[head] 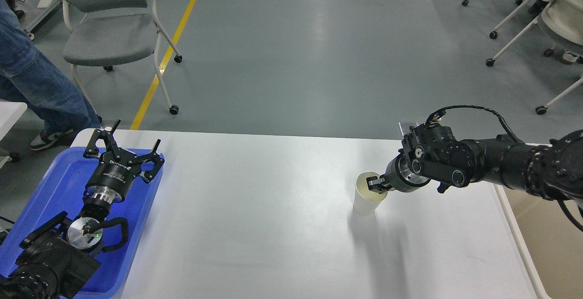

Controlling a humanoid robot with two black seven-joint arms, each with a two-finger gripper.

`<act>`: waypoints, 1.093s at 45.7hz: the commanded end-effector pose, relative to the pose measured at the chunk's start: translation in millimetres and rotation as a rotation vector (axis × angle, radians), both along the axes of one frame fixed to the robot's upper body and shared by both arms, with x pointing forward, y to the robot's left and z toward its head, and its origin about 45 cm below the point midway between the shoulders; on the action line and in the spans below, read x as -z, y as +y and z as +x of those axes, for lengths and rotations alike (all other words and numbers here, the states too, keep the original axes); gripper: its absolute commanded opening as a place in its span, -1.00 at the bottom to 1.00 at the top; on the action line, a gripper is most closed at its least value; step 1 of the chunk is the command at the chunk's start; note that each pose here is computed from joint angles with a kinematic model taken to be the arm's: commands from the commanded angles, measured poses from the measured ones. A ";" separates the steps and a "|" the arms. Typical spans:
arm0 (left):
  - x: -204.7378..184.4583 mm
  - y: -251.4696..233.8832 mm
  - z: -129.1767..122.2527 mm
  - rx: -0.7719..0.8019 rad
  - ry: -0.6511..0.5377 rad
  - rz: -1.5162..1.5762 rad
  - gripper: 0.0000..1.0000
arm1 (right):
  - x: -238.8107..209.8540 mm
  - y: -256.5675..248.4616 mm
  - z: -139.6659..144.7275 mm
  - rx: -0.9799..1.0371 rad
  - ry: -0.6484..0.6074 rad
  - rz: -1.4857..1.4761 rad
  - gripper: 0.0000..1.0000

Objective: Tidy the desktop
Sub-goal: 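Lift the cup with the right gripper and carry it toward the bin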

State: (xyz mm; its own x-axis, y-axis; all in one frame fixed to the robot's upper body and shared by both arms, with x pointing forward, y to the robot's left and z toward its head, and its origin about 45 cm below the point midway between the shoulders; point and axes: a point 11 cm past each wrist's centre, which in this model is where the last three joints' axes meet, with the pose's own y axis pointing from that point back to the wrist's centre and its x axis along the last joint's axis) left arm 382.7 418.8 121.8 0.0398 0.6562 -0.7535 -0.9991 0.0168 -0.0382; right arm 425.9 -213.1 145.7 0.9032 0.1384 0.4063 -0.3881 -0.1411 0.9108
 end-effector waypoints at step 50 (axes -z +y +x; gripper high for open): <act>-0.1 0.1 0.0 -0.001 -0.001 0.000 1.00 | -282.3 -69.5 24.2 0.195 -0.263 0.355 -1.00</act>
State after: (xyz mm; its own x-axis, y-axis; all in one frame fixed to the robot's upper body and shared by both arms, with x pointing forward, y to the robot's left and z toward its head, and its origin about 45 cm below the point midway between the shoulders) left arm 382.7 418.8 121.8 0.0398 0.6562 -0.7535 -0.9991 0.0170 -0.0380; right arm 449.5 -259.2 403.6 0.8035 -0.1465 0.5770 -0.5882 -0.3450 0.7315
